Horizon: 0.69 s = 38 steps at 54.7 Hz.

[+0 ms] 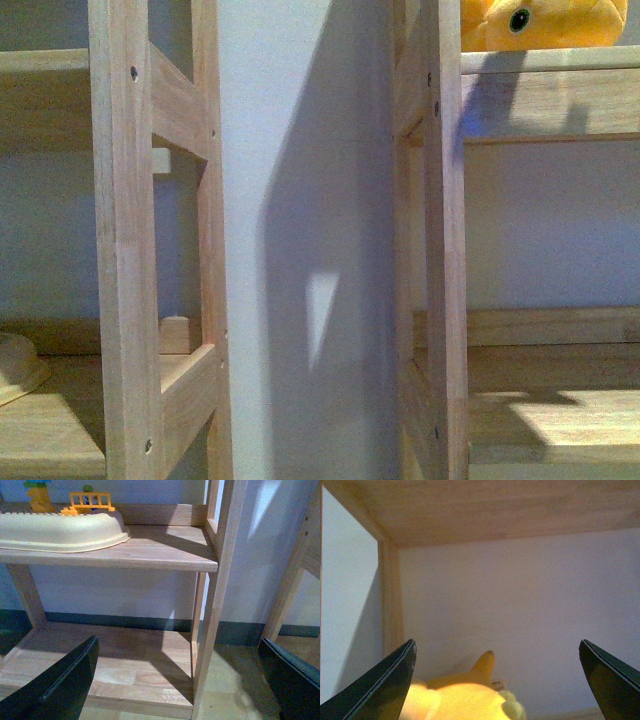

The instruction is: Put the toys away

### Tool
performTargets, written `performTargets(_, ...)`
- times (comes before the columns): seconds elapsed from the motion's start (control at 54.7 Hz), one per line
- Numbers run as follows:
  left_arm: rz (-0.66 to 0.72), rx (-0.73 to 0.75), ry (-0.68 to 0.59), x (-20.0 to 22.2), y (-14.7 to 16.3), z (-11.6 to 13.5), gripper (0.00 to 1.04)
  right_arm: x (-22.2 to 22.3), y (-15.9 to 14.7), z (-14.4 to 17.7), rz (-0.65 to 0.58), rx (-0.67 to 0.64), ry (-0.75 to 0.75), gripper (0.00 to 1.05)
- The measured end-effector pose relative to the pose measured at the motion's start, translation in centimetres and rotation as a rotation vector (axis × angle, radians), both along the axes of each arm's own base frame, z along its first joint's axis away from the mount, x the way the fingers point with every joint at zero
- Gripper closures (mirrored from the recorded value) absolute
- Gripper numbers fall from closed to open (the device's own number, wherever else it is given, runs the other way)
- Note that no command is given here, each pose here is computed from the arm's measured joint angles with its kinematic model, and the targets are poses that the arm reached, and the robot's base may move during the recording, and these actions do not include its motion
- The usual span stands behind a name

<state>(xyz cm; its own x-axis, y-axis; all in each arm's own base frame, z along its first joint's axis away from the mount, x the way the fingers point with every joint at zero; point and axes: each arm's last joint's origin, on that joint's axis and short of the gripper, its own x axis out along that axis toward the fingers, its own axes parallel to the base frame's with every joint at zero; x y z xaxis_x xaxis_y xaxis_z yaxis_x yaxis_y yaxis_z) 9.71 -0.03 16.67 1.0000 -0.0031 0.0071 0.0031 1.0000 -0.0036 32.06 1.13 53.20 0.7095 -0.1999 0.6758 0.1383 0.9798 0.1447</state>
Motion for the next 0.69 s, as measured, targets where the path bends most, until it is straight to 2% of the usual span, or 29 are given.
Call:
performTargets(0.164, 0.0, 0.0, 0.0, 0.0, 0.0, 0.0, 0.06, -2.7, -1.5, -0.6, -0.041, 0.015, -0.007, 0.07)
performTargets(0.311, 0.0, 0.0, 0.0, 0.0, 0.0, 0.0, 0.06, -6.0, -3.3, -2.4, -0.099, 0.055, 0.027, 0.07)
performTargets(0.512, 0.0, 0.0, 0.0, 0.0, 0.0, 0.0, 0.06, -11.8, -5.4, -6.2, -0.139, 0.098, 0.081, 0.07)
performTargets(0.694, 0.0, 0.0, 0.0, 0.0, 0.0, 0.0, 0.06, -15.9, -6.3, -10.8, -0.108, 0.126, 0.182, 0.07)
